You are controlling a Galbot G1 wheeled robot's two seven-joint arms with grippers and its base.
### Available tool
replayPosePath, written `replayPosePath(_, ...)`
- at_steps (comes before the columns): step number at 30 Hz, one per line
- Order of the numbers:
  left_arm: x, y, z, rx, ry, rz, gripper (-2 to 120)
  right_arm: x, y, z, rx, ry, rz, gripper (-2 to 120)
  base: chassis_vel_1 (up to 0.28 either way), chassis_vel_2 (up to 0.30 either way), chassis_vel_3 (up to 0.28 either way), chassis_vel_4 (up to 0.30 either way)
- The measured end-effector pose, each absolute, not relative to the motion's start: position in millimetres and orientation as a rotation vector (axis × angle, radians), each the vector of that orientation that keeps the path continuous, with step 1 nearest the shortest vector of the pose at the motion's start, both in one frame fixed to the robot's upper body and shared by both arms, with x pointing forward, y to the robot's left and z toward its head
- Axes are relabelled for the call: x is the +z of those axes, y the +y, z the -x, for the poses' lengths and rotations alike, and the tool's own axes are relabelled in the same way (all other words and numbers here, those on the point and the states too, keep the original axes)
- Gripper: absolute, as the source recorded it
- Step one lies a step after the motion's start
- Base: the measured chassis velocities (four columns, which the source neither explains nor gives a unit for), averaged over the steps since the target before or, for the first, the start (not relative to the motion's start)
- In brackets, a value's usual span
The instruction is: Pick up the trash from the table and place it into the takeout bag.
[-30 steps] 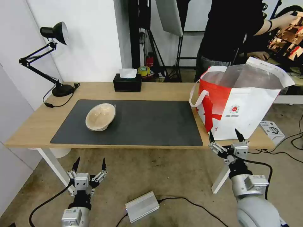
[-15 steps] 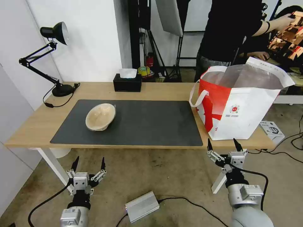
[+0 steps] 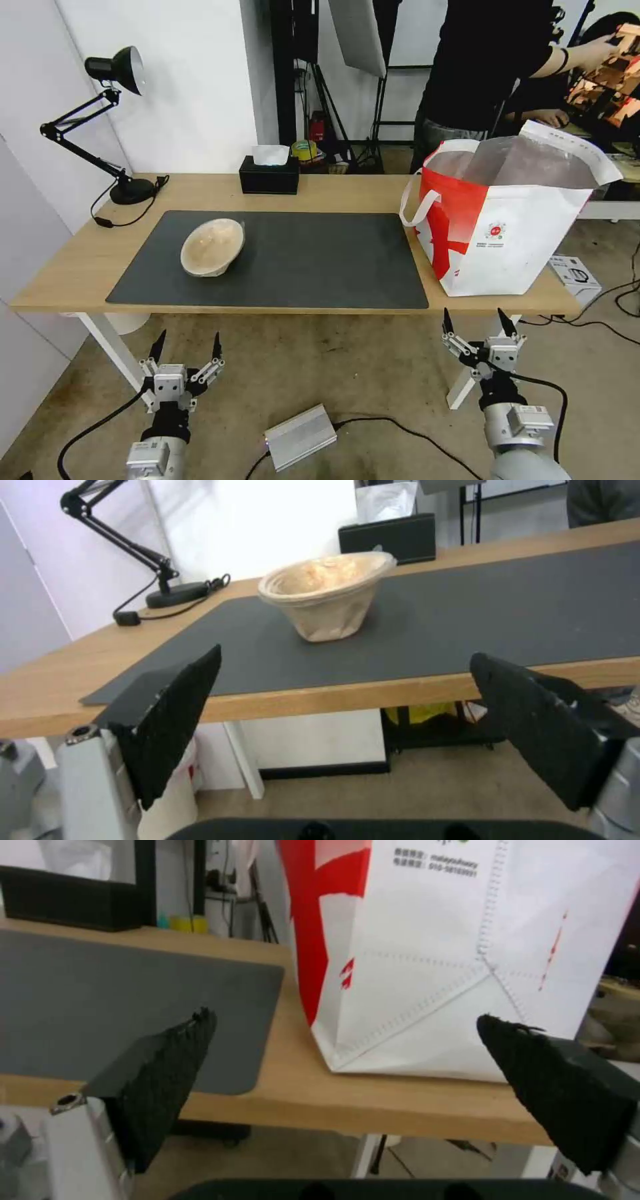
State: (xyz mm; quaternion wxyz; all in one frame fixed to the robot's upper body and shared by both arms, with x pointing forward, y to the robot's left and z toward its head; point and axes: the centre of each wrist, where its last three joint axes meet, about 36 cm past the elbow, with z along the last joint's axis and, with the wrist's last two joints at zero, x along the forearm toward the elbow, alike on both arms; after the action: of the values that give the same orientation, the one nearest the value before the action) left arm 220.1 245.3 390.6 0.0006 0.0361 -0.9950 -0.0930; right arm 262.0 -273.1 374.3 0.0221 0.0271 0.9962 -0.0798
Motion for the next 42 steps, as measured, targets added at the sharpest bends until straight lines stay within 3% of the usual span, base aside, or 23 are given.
replayPosePath(13, 391, 247, -221, -0.295, -3.125, -0.119, 100, 359, -281, -263, -0.279, 3.102, 0.002, 98, 0.0, 0.0, 0.0, 0.0)
replayPosePath(27, 394, 246, -221, -0.293, -3.133, -0.123, 100, 365, -292, -269, -0.356, 3.108, 0.321, 99, 0.0, 0.0, 0.0, 0.0)
replayPosePath(42, 394, 246, -220, -0.291, -3.132, -0.125, 100, 362, -292, -269, -0.362, 3.136, 0.268, 99, 0.0, 0.0, 0.0, 0.0)
